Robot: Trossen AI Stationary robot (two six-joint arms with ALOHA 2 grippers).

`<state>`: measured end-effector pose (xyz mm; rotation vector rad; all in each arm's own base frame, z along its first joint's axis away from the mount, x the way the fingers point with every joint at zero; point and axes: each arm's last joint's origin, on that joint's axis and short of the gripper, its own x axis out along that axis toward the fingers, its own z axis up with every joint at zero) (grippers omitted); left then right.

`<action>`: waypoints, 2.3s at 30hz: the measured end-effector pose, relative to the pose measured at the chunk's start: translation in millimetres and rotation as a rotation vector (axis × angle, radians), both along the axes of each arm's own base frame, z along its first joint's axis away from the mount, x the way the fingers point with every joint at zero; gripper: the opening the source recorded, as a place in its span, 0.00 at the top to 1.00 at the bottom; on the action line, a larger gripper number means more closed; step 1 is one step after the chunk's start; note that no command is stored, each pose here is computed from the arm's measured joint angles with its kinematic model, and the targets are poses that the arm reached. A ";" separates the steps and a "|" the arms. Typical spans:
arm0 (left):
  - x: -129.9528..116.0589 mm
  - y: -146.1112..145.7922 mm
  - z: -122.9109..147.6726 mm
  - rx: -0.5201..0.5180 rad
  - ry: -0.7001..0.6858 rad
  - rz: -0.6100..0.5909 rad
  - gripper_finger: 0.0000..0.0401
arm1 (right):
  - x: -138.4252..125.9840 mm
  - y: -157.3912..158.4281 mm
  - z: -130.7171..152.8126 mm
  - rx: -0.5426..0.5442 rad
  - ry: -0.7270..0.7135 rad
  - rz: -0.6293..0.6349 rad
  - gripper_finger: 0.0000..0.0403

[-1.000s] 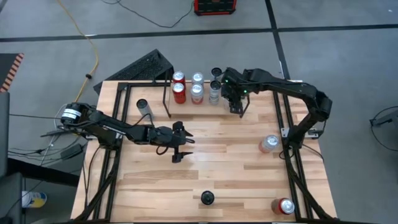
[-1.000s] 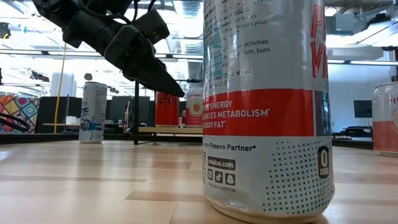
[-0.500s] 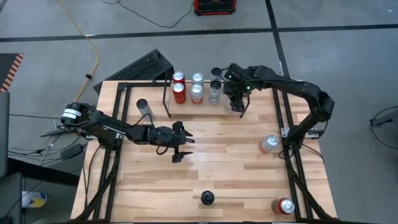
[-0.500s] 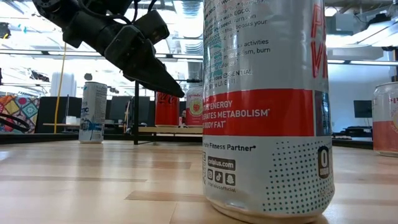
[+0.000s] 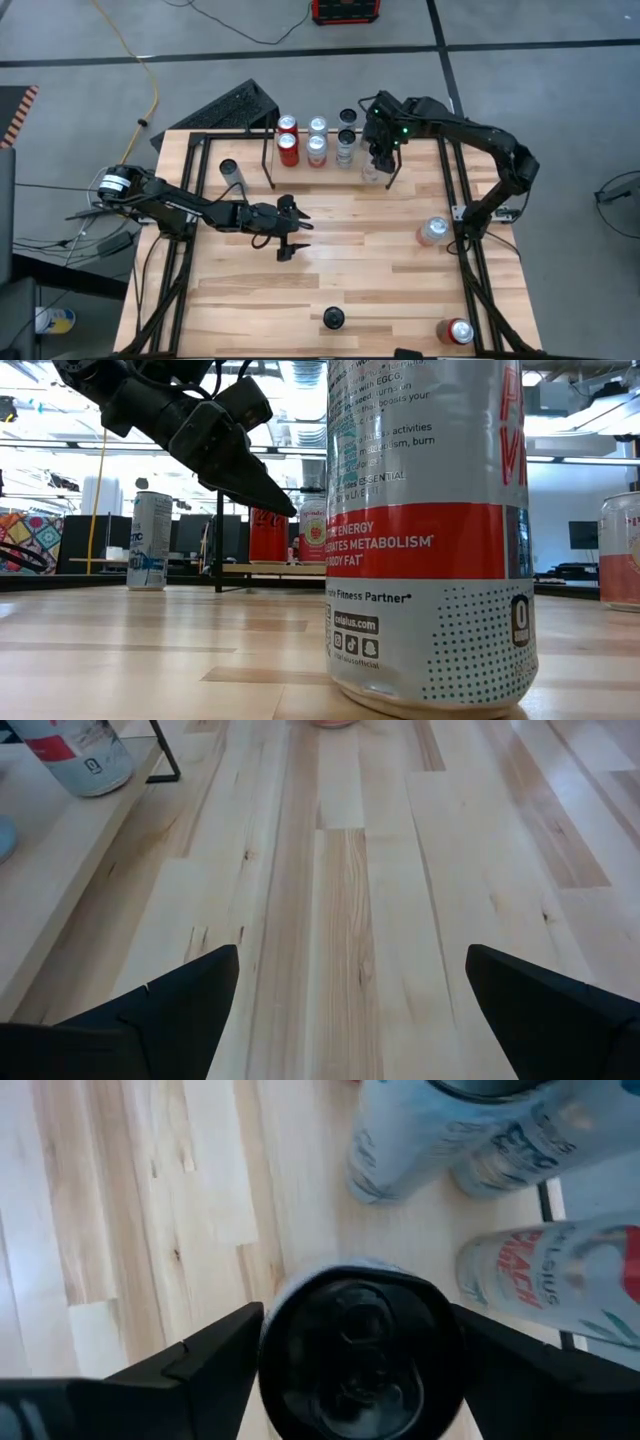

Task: Place canned beverage on shelf
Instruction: Put the right white pink soda can on the shelf and align with other white pink soda can

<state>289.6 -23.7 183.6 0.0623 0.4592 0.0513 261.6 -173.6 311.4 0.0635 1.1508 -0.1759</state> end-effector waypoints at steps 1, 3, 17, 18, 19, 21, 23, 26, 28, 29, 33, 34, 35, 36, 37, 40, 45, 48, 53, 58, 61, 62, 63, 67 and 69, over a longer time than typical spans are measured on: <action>0.0 0.0 0.0 0.003 0.000 -0.001 0.06 | 0.5 0.9 -0.1 0.000 0.001 0.005 0.18; 0.0 0.1 0.0 0.009 0.001 -0.003 0.06 | 1.8 2.8 0.0 -0.003 0.001 0.019 0.17; -0.6 0.2 -1.5 0.011 0.017 -0.005 0.06 | 11.2 14.1 35.4 -0.126 -0.031 0.042 0.18; -0.9 0.2 -1.8 0.011 0.021 -0.005 0.06 | 11.3 16.2 40.2 -0.126 -0.035 0.043 0.18; -1.0 0.2 -2.0 0.012 0.022 -0.005 0.06 | 11.4 18.5 45.0 -0.126 -0.039 0.043 0.18; -1.1 0.2 -2.3 0.011 0.026 -0.005 0.06 | 11.9 24.8 53.3 -0.112 -0.046 0.031 0.18; -1.4 0.2 -2.8 0.012 0.031 -0.005 0.06 | 12.7 35.2 58.1 -0.088 -0.034 0.033 0.19; -1.7 0.3 -3.4 0.012 0.039 -0.005 0.06 | 13.8 58.2 57.2 -0.092 -0.014 0.062 0.21; -1.7 0.3 -3.5 0.017 0.040 -0.007 0.06 | 15.0 79.8 50.7 -0.091 -0.015 0.095 0.26; -1.8 0.3 -3.5 0.025 0.041 -0.009 0.06 | 14.1 90.3 46.0 -0.095 -0.023 0.104 0.28; -1.9 0.2 -3.7 0.042 0.044 -0.017 0.06 | 8.4 125.9 17.1 -0.244 -0.084 0.058 0.41; -1.9 0.0 -3.8 0.037 0.045 -0.026 0.06 | 5.9 130.9 7.5 -0.279 -0.100 0.036 0.45; -2.0 -0.3 -3.9 0.033 0.047 -0.034 0.06 | 4.2 135.0 -2.2 -0.299 -0.115 0.018 0.49; -2.3 -1.0 -4.5 0.031 0.053 -0.038 0.06 | 4.0 138.1 -12.8 -0.313 -0.126 0.001 0.53; -3.0 -2.0 -5.1 0.030 0.063 -0.041 0.06 | 4.4 139.7 -22.9 -0.327 -0.129 -0.023 0.58; -6.9 -7.9 -5.1 0.033 0.092 -0.055 0.06 | 1.8 141.4 -47.1 -0.337 -0.086 -0.088 0.74; -16.0 -22.0 0.7 0.019 0.029 -0.099 0.06 | 4.8 136.4 -73.9 -0.354 0.000 -0.161 0.96; -23.0 -27.4 2.9 0.010 -0.029 -0.120 0.06 | 10.4 129.7 -81.0 -0.356 0.004 -0.183 0.93; -38.5 -32.3 0.1 -0.010 -0.089 -0.164 0.06 | 16.3 119.5 -93.6 -0.382 0.052 -0.193 0.93; -58.5 -30.9 4.1 -0.027 -0.128 -0.179 0.06 | 17.8 112.5 -96.2 -0.391 0.056 -0.210 0.96; -68.5 -27.9 8.0 -0.025 -0.165 -0.160 0.06 | 18.8 108.7 -95.0 -0.414 0.039 -0.234 0.94; -72.2 -27.0 8.5 -0.025 -0.172 -0.159 0.06 | 19.4 107.5 -94.6 -0.419 0.031 -0.242 0.94; -74.8 -26.1 9.4 -0.025 -0.184 -0.155 0.06 | 19.8 105.6 -94.0 -0.424 0.023 -0.251 0.93; -85.4 -22.7 10.7 -0.022 -0.207 -0.132 0.06 | 20.0 104.4 -94.2 -0.400 0.016 -0.247 0.95; -90.2 -21.5 9.0 -0.023 -0.211 -0.131 0.06 | 21.1 106.4 -93.8 -0.393 0.006 -0.234 0.96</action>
